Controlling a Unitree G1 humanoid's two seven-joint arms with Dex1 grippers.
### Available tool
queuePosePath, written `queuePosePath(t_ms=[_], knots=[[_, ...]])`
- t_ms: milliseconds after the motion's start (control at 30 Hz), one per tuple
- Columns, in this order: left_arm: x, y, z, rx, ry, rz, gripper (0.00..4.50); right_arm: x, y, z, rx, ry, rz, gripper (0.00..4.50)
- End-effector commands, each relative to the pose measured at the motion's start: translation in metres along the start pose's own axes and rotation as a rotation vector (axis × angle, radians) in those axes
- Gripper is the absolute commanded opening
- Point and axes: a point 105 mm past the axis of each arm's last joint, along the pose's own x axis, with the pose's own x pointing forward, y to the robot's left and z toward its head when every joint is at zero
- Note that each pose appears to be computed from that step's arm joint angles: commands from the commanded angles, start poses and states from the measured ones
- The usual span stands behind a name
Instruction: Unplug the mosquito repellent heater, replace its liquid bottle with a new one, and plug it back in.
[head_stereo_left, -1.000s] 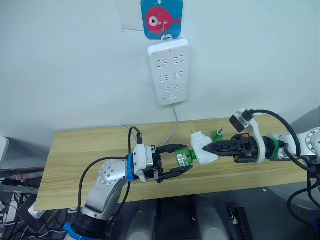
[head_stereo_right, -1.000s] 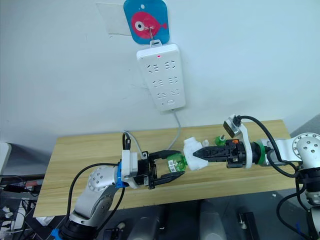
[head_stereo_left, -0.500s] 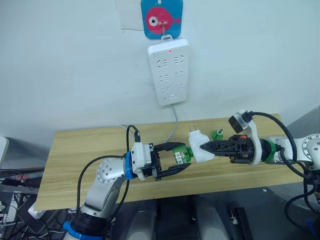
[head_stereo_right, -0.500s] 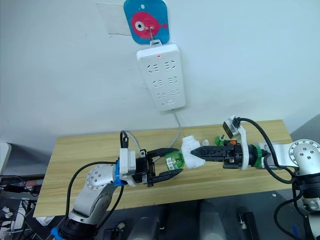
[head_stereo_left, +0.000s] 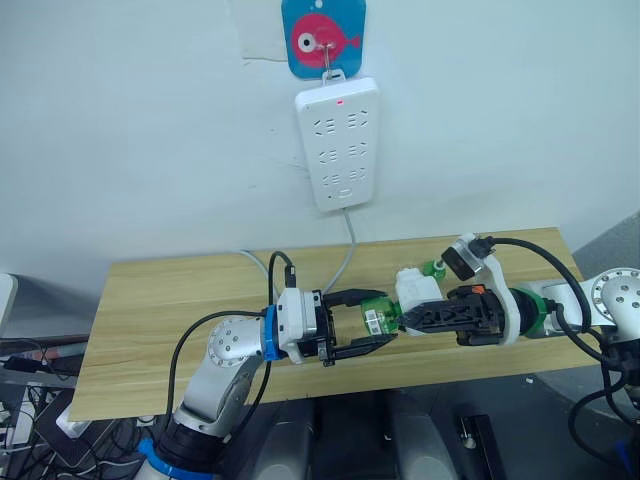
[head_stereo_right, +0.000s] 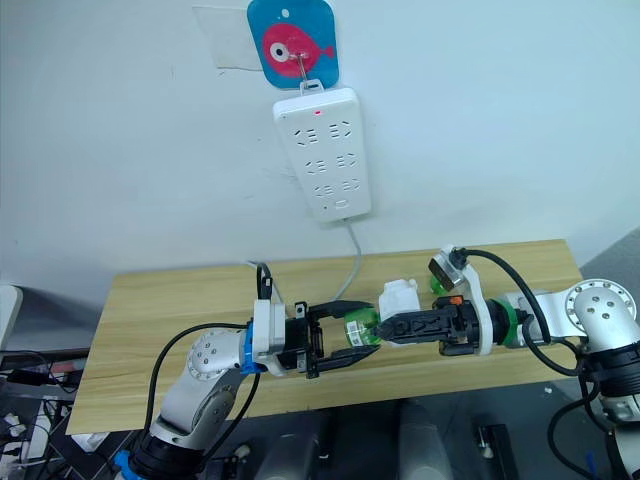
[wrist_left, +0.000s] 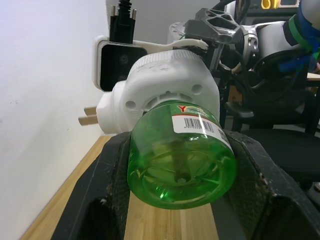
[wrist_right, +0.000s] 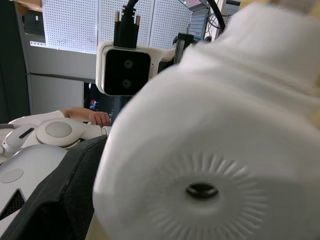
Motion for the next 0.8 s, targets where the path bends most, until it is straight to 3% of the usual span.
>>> queuePosePath(t_ms=[33, 800], knots=[[0.001, 0.003, 0.005, 0.005, -0.017, 0.018, 2.27, 0.002, 0.013, -0.001, -0.029, 0.015, 0.056, 4.47], [0.001, 0.003, 0.006, 0.008, -0.022, 0.021, 2.27, -0.008, 0.014, -0.039, 0.042, 0.068, 0.053, 4.47]])
